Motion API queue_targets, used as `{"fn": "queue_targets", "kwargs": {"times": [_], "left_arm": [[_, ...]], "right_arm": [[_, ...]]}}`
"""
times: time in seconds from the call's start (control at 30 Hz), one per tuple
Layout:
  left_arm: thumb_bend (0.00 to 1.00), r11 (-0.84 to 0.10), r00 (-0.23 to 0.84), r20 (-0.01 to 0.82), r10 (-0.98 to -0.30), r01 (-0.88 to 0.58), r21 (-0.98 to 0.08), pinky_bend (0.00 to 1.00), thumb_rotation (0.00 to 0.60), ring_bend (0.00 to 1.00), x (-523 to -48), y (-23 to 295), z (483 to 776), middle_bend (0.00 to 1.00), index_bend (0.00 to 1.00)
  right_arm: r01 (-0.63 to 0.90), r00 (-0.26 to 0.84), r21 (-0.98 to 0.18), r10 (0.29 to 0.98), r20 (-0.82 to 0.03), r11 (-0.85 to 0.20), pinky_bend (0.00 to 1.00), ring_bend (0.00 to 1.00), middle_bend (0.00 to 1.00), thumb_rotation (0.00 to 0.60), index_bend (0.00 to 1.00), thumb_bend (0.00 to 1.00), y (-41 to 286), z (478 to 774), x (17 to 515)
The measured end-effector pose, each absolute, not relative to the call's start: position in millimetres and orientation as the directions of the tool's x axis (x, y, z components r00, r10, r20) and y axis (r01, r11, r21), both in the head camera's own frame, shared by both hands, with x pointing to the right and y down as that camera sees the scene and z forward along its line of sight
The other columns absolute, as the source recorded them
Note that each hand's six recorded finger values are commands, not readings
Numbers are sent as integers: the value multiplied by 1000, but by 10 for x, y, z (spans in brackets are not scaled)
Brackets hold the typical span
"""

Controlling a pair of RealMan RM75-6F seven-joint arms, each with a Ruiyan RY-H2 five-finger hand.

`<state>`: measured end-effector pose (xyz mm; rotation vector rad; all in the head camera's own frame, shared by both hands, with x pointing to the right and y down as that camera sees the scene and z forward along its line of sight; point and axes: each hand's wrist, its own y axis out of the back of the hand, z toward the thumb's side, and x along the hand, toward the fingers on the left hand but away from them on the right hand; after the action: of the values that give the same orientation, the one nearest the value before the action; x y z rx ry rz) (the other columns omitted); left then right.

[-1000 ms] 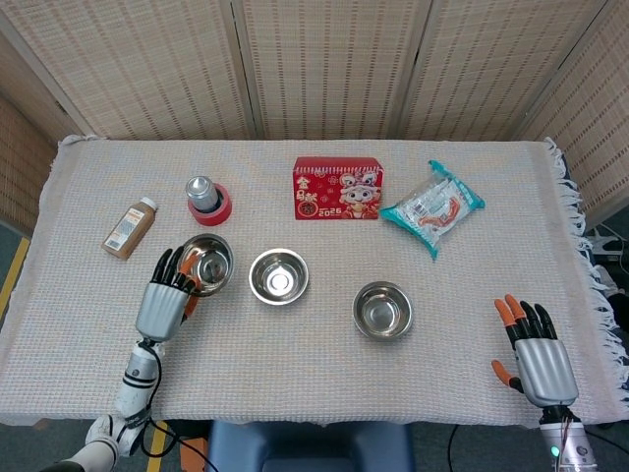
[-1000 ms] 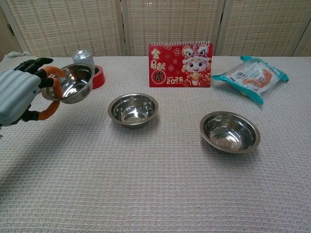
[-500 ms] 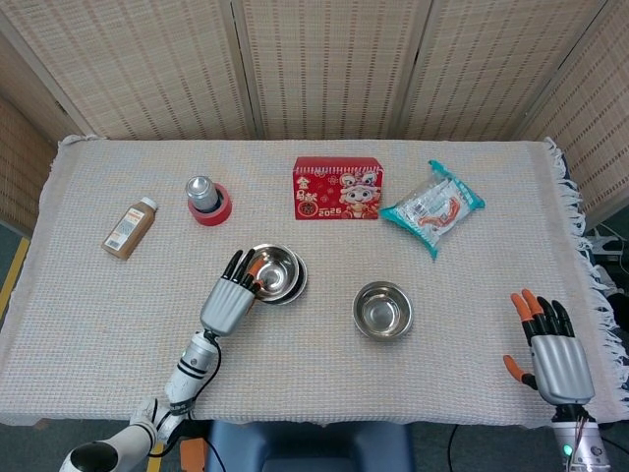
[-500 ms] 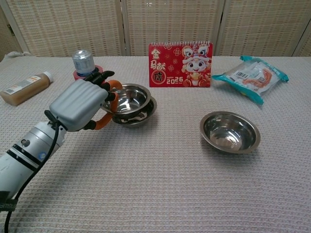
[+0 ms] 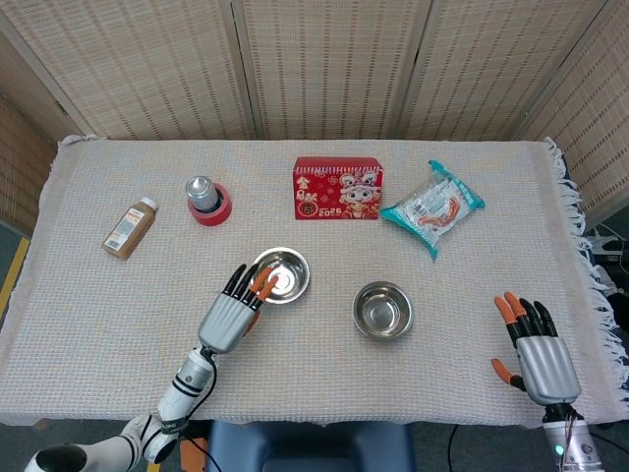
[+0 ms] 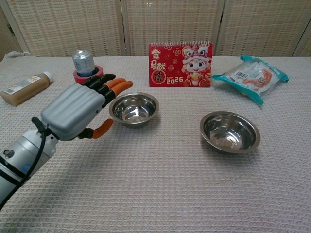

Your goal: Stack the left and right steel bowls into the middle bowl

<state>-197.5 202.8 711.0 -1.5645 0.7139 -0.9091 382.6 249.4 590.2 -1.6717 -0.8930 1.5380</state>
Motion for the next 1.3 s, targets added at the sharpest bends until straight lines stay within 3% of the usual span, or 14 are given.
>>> {"fn": "queue_targets", "kwargs": {"times": [0.2,0.43,0.67,0.77,0.93,1.03,1.3], "left_arm": [[464,-217,446,229,-865,79,-973,111,600,0,-2679,2283,6823,37,0],[465,-237,325,264,-908,122,-964,110,600,0,-3320,2454,6655,37,0],[466,-243,245,264,-933,113,-964,109,600,0,-3715,2476,6525,37,0],[471,-232,230,251,-940,104,-967,109,600,0,-3794,2461,6478,37,0],[469,-212,212,226,-951,88,-973,109,600,0,-3894,2427,6394,37,0],[469,-205,206,219,-954,84,-975,109,600,0,-3938,2424,6359,37,0],[474,-199,188,211,-959,79,-977,109,600,0,-4016,2428,6309,37,0]], "right_arm": [[-17,204,-813,794,-572,-582,0,0,0,600,63,150,2433,6234,3489],[-62,315,-815,763,-564,-576,0,0,0,600,270,167,2352,6513,3107],[-99,432,-795,695,-576,-598,0,0,0,600,359,216,2257,7039,2450],[-106,450,-787,676,-583,-608,0,0,0,600,441,262,2222,7183,2286],[-94,466,-811,695,-548,-577,0,0,36,600,688,446,2173,7269,2140],[-70,481,-843,722,-497,-534,0,0,83,600,775,497,2129,7237,2090],[9,526,-887,757,-388,-461,0,0,102,600,811,517,1960,7115,1856]]}}
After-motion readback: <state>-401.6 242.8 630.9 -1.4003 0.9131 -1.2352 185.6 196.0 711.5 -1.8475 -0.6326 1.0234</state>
